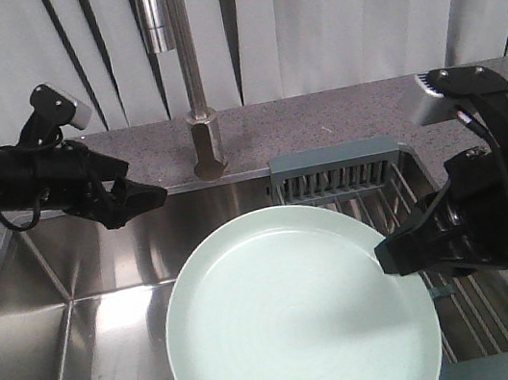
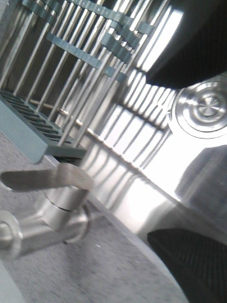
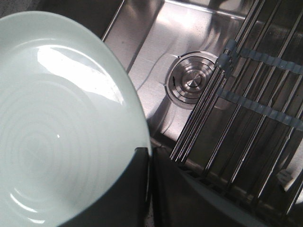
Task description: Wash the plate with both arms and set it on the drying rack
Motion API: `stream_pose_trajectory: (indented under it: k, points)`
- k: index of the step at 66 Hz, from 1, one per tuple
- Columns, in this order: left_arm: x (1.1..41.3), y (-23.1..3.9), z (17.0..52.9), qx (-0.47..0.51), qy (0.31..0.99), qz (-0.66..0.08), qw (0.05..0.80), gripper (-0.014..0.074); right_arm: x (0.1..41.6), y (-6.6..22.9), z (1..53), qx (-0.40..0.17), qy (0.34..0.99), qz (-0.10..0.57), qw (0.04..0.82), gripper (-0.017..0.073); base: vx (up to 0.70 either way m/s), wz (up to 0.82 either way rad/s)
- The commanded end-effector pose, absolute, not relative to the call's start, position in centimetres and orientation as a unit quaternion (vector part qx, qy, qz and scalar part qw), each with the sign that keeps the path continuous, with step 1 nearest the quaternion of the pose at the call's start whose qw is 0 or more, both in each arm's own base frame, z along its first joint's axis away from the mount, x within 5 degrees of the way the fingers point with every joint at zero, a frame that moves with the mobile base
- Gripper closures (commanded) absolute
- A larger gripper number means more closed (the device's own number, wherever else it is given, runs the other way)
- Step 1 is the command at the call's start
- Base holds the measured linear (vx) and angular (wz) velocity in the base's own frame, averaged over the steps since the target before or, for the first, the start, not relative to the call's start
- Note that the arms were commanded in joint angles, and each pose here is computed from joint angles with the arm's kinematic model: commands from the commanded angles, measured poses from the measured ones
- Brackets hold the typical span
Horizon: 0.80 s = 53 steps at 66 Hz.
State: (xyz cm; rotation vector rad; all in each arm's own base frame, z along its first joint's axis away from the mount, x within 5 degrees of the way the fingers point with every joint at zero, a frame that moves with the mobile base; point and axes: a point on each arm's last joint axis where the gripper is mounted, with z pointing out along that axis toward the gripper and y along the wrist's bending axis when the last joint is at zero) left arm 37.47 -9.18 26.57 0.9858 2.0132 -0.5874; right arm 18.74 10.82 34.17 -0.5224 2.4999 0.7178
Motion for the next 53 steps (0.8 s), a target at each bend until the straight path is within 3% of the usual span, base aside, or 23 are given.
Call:
stream_pose_trajectory:
  k: [1,34,53]
  points:
    - [38.3,-10.2,29.3,0.398,0.757,-0.254,0.451,0.0018,18.6,11.0,35.7,-0.189,0.899,0.28,0.279,0.0568,0.0,0.0]
    - [43.1,-13.7,28.5,0.445,0.71,-0.277,0.471,0.0018,18.6,11.0,35.7,-0.189,0.899,0.28,0.279,0.0568,0.0,0.0]
    - [43.1,-15.1,28.6,0.474,0.684,-0.286,0.475,0.0018,18.6,11.0,35.7,-0.188,0.899,0.28,0.279,0.0568,0.0,0.0]
